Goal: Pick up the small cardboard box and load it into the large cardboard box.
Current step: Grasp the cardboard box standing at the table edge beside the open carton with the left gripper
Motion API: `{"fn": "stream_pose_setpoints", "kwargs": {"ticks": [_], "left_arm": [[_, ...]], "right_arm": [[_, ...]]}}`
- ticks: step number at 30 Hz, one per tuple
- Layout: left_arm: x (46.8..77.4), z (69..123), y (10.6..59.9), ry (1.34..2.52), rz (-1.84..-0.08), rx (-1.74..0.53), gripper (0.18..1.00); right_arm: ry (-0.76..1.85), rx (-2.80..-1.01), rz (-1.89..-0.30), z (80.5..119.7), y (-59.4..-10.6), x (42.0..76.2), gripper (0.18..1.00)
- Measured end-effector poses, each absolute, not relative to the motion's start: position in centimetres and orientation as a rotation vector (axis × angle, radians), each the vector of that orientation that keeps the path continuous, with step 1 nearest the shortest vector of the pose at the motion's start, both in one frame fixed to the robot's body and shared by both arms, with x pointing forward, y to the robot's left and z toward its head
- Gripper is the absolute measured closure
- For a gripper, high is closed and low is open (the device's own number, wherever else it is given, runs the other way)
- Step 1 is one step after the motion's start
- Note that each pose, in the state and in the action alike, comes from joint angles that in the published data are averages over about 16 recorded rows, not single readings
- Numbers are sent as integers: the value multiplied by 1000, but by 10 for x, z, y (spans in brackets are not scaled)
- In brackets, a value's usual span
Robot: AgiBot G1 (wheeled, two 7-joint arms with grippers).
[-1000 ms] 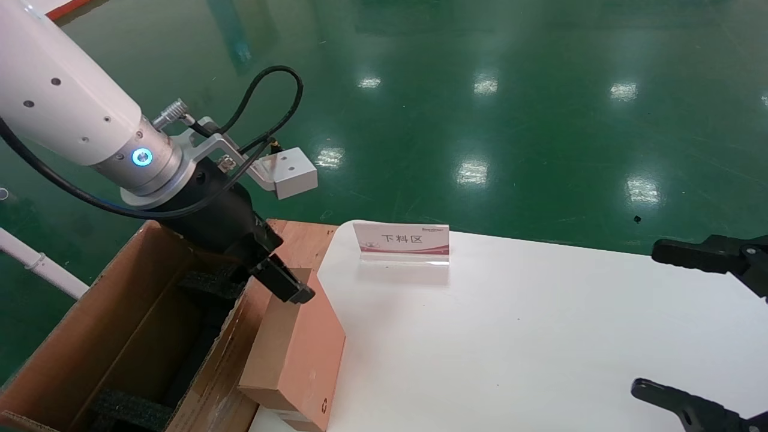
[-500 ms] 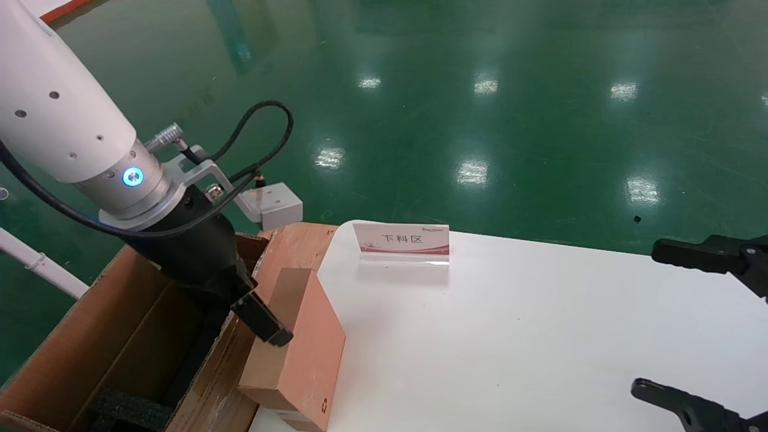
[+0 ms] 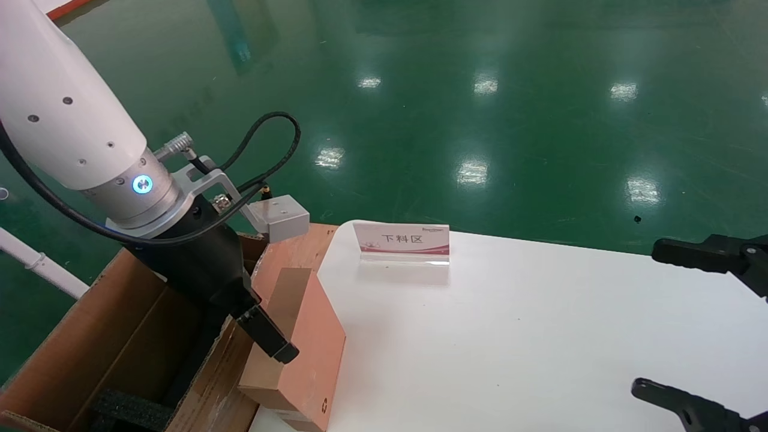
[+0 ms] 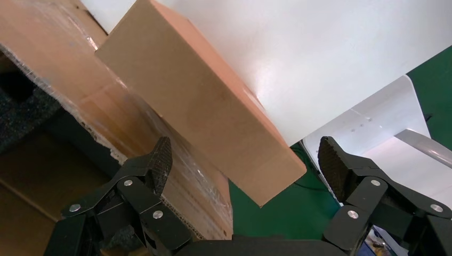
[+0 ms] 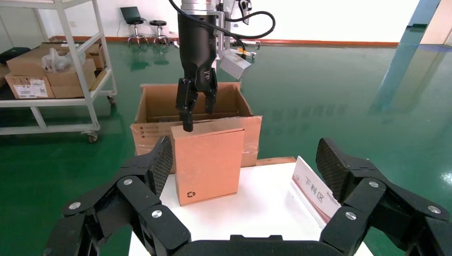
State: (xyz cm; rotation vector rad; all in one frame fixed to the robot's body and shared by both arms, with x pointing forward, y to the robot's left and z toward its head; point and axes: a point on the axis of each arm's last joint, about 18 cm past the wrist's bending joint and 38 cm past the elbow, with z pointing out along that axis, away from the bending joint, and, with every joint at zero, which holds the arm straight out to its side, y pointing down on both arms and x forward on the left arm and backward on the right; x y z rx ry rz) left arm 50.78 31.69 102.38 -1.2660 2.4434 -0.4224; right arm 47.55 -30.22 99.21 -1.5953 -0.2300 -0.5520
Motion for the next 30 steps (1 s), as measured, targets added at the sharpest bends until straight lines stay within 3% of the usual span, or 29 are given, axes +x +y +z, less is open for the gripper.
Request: {"fn": "stream_pose_setpoints", "kwargs": {"ticks": [30], "left_arm": [[507, 1033, 315, 2425, -348, -1300, 184]], "right_arm": [[-230, -1595, -552, 992, -302, 476, 178]]}}
